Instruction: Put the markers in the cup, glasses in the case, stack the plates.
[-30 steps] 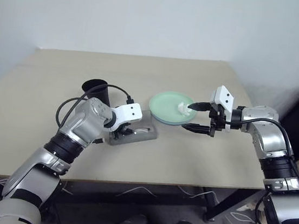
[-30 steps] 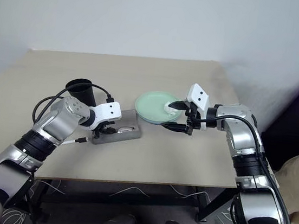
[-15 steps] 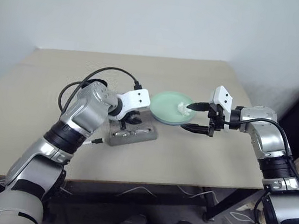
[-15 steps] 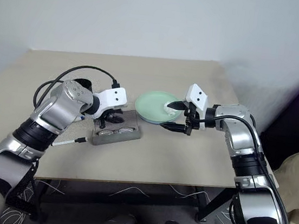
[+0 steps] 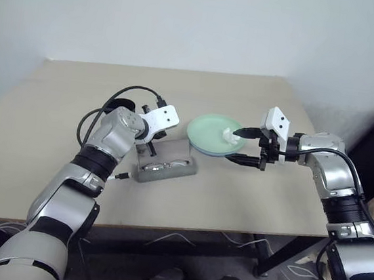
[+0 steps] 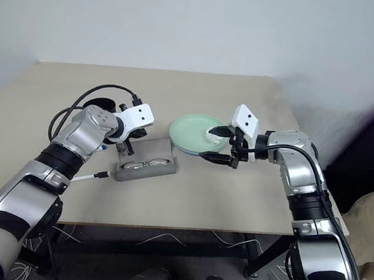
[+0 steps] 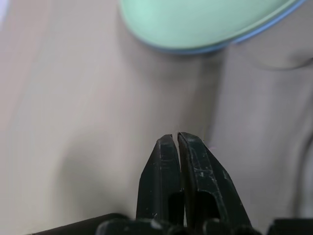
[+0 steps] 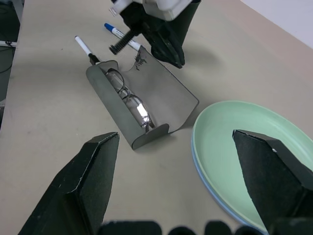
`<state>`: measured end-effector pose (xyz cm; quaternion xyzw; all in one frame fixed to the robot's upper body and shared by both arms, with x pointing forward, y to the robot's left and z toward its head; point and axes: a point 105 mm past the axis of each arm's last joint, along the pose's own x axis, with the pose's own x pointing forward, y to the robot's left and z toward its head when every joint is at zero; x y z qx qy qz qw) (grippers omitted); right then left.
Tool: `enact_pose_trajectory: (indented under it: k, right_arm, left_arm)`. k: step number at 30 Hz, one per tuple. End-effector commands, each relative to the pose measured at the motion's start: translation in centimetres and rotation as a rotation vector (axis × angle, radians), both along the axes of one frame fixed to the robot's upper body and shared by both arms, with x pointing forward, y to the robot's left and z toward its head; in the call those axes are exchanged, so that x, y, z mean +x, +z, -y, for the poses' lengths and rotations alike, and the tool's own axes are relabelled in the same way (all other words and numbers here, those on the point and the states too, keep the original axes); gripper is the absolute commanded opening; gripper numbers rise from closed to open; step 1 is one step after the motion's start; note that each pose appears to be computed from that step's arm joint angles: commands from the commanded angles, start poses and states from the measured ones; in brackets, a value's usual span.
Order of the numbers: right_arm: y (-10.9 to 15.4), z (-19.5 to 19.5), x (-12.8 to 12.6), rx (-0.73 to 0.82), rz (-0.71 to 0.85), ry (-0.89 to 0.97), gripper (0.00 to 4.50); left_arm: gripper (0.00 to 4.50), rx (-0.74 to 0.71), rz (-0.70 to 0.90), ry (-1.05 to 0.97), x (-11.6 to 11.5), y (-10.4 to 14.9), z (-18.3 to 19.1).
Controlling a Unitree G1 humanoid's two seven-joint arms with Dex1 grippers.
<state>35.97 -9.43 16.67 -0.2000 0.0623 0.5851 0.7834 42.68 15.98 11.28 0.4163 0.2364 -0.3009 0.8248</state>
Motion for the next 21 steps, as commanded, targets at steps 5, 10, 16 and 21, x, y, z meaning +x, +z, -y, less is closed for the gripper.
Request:
enact_pose_trajectory:
  k: [5,10,16,21]
  right_arm:
    - [1.5,-0.7,-0.2,0.026,0.049,0.026,4.04]
    - [1.4,-0.8,-0.2,0.029,0.051,0.027,4.04]
    - [1.5,-1.0,-0.2,0.033,0.054,0.029,4.04]
    - [1.5,-1.0,-0.2,0.033,0.056,0.029,4.04]
  left_arm:
    - [0.02,0.047,0.01,-0.096,-0.4,0.3,0.9]
    - [0.02,0.045,-0.076,-0.202,-2.6,-1.1,1.7]
    - [0.02,0.042,-0.133,-0.294,-5.0,-1.4,2.2]
    - [0.02,0.03,-0.168,-0.33,-6.6,-1.4,2.7]
